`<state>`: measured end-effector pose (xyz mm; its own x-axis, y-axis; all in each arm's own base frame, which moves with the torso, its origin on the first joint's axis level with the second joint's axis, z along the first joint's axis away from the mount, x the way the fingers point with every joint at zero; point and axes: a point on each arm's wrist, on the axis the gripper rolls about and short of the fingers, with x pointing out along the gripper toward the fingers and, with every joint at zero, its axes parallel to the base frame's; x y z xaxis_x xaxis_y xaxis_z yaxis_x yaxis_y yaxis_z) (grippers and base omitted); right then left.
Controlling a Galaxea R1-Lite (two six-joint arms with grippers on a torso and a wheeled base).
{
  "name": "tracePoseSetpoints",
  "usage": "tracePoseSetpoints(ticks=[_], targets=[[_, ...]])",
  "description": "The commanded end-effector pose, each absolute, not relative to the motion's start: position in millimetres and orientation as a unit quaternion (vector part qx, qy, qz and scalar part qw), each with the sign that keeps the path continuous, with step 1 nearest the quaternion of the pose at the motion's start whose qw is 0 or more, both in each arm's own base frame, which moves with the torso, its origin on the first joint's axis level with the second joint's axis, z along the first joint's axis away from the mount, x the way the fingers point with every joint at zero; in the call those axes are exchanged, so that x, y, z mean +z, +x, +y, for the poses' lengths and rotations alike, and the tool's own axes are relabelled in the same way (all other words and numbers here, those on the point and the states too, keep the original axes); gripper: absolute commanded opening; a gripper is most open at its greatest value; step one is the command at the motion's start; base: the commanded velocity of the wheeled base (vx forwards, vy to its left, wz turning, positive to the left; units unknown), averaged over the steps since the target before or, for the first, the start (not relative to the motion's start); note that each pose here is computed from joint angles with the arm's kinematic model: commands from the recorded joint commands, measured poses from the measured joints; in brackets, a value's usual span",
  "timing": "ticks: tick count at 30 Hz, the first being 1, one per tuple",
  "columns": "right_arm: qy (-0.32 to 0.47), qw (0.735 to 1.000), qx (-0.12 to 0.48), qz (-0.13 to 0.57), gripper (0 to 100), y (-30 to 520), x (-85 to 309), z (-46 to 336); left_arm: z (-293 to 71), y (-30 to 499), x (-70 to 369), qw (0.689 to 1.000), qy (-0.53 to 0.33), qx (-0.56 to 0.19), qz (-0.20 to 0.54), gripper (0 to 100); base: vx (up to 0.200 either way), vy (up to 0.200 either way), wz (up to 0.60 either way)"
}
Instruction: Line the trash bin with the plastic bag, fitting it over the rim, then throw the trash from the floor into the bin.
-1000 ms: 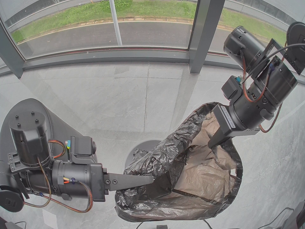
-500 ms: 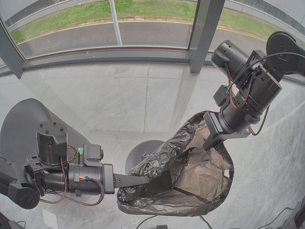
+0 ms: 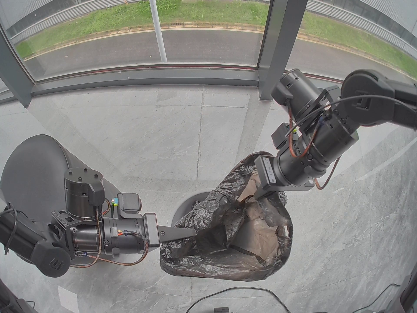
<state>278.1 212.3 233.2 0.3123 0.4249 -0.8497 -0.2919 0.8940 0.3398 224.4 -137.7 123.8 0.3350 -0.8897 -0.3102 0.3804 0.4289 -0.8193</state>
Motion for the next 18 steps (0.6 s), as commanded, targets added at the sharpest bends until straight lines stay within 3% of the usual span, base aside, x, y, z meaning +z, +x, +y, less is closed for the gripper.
tracePoseSetpoints(ticks=[1, 10, 18], targets=[[0.053, 0.797, 0.212, 0.563, 0, 299.2, 178.4, 227.7, -118.1, 248.6, 102.1, 0.765, -0.344, -0.368, 0.402, 0, 0.0, 0.0, 0.0], [0.058, 0.8, 0.211, 0.558, 0, 315.5, 136.0, 235.3, -94.8, 264.5, 83.3, 0.779, -0.351, -0.322, 0.407, 0, 0.0, 0.0, 0.0], [0.065, 0.802, 0.197, 0.56, 0, 324.5, 129.5, 227.5, -96.7, 278.5, 65.5, 0.78, -0.34, -0.316, 0.421, 0, 0.0, 0.0, 0.0]])
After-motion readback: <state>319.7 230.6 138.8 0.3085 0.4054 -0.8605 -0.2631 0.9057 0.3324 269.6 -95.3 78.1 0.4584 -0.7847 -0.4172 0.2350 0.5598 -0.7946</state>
